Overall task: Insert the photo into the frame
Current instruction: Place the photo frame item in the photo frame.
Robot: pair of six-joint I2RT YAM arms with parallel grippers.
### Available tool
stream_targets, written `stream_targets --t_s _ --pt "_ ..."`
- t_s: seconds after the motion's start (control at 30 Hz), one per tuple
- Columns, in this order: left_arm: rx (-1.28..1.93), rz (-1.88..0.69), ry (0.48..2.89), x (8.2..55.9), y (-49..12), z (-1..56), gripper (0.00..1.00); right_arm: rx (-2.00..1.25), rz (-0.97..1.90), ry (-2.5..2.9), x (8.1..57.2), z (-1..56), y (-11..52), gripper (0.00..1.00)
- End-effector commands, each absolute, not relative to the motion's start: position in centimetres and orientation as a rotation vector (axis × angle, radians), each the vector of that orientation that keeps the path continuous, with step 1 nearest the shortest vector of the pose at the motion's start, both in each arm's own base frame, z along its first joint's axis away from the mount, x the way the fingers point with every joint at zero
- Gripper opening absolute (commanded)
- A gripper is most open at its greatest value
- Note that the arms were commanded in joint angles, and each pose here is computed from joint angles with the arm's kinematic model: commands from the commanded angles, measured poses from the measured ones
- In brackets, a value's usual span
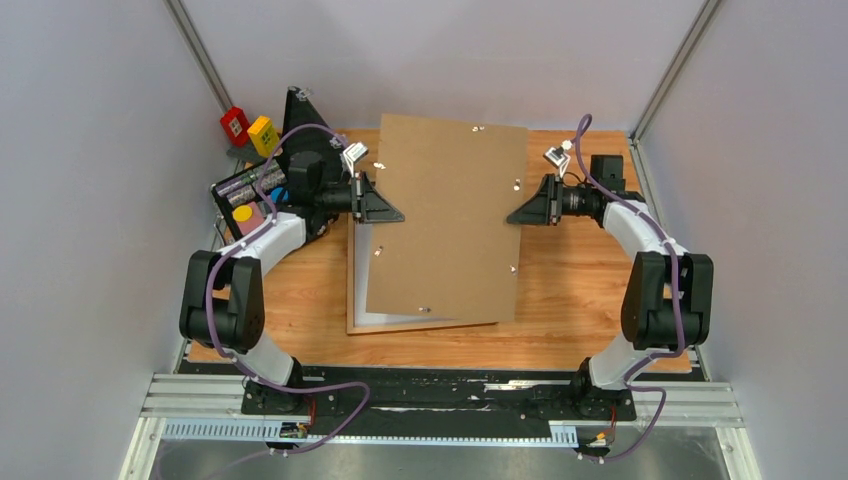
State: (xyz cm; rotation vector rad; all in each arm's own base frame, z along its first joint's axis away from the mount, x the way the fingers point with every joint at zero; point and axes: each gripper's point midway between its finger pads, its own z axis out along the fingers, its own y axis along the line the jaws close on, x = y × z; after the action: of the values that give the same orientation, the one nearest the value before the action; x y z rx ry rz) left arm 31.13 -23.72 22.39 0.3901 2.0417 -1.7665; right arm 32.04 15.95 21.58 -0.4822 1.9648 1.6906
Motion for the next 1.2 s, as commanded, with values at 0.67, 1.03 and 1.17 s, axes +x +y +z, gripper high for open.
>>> stream_targets --t_s 0.67,1.03,1.17 --pt "0.335 -1.553 2.026 33.7 -23.5 21.8 0.2 -0.774 1.972 1.772 29.1 27.8 19.9 0.0" --pt "0.348 -1.41 2.087 34.0 -22.3 20.5 0.58 -0.667 2.005 1.879 29.9 26.5 20.0 0.0" --pt "0.314 -1.366 2.131 34.1 -21.7 19.5 0.7 -0.619 2.004 1.924 30.2 25.3 20.0 0.0"
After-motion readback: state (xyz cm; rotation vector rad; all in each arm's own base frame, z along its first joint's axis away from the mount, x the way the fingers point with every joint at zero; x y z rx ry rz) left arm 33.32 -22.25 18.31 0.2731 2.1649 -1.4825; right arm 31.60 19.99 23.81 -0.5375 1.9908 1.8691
